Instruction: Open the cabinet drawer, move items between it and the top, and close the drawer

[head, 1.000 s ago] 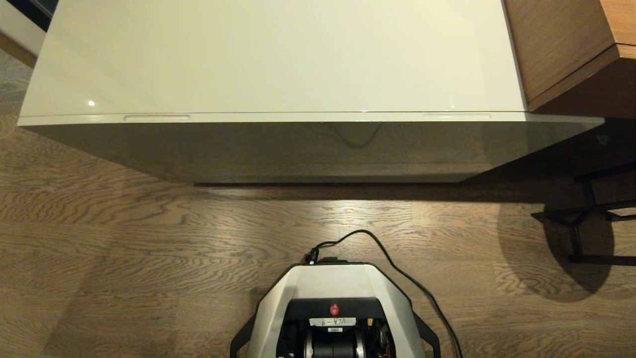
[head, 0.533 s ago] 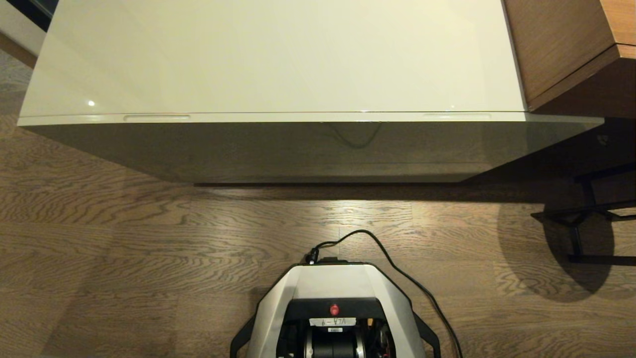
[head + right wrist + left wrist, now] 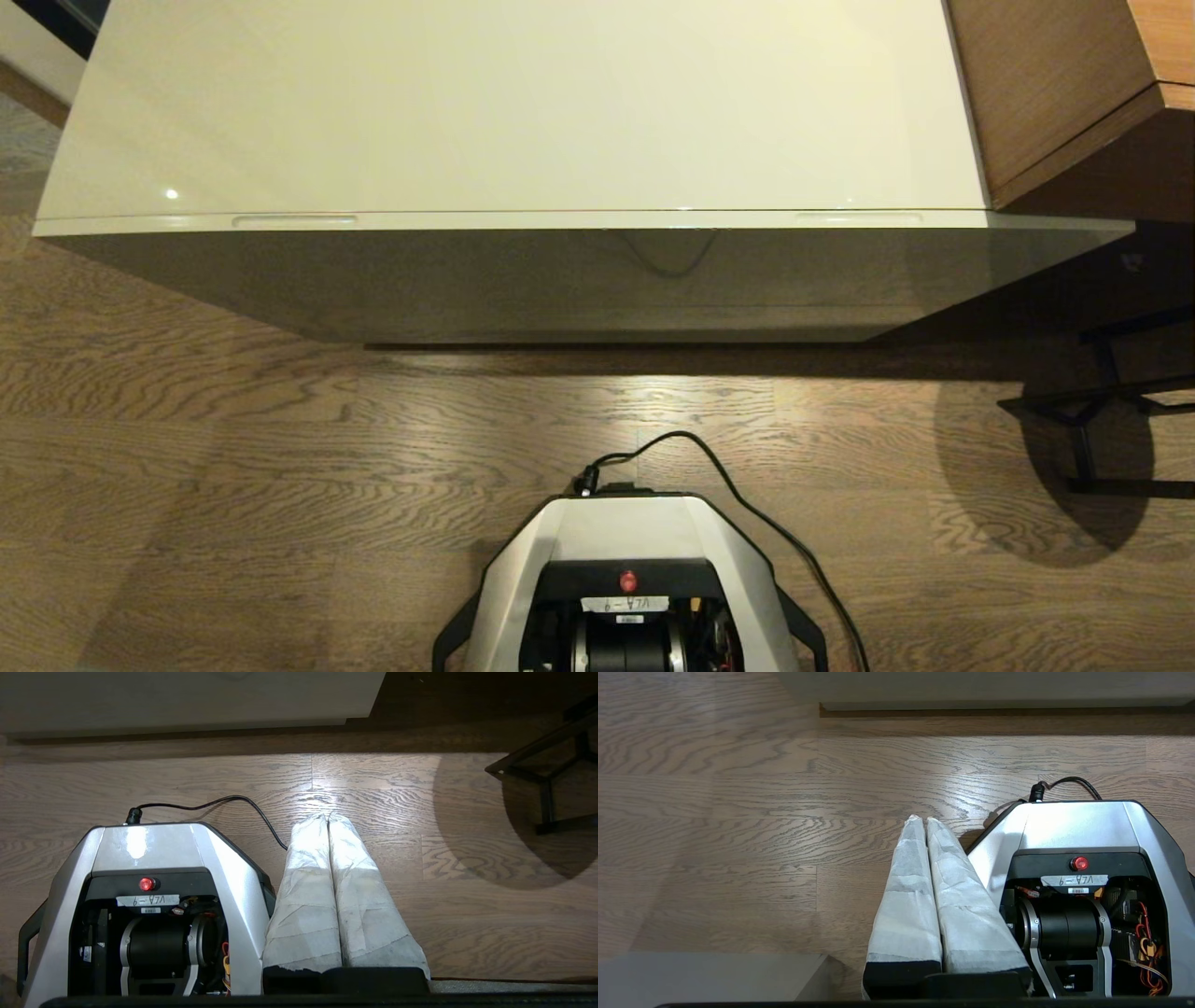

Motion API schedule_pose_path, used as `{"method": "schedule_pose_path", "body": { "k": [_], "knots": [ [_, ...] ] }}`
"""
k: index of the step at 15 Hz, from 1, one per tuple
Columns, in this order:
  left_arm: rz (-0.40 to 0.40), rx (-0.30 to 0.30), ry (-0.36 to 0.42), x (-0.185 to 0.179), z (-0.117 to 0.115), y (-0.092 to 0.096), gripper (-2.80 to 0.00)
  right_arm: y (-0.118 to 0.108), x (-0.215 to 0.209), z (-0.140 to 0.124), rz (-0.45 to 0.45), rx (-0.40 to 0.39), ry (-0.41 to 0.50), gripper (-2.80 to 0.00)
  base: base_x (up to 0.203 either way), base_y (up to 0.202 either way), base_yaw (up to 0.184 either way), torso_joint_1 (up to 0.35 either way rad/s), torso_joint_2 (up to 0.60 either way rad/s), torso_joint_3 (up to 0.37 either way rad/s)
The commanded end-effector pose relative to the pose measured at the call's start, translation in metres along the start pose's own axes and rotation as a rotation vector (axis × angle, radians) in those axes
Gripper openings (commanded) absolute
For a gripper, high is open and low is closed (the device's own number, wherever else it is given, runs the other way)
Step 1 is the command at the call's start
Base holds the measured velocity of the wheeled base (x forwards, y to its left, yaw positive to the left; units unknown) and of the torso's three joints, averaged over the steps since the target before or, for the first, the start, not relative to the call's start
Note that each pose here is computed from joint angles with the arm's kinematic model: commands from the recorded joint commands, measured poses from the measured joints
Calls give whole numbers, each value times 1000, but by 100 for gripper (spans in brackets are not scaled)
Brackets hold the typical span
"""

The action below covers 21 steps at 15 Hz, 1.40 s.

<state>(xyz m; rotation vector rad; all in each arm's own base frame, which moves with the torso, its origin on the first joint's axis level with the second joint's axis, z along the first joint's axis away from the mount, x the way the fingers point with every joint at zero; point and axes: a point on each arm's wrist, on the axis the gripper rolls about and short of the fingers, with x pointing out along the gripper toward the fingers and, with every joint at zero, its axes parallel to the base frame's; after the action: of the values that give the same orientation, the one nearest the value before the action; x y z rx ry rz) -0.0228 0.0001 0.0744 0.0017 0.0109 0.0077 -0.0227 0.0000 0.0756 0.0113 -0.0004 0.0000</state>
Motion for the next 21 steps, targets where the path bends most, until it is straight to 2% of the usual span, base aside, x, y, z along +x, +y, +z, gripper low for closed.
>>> {"method": "schedule_pose_path", "body": {
  "k": [1, 21],
  "knots": [
    [1, 0, 1, 0, 0, 0, -280, 0, 0, 0, 2, -1, 2, -280, 0, 0, 0, 0, 0, 0],
    [1, 0, 1, 0, 0, 0, -280, 0, 0, 0, 2, 1, 2, -280, 0, 0, 0, 0, 0, 0]
  ]
}}
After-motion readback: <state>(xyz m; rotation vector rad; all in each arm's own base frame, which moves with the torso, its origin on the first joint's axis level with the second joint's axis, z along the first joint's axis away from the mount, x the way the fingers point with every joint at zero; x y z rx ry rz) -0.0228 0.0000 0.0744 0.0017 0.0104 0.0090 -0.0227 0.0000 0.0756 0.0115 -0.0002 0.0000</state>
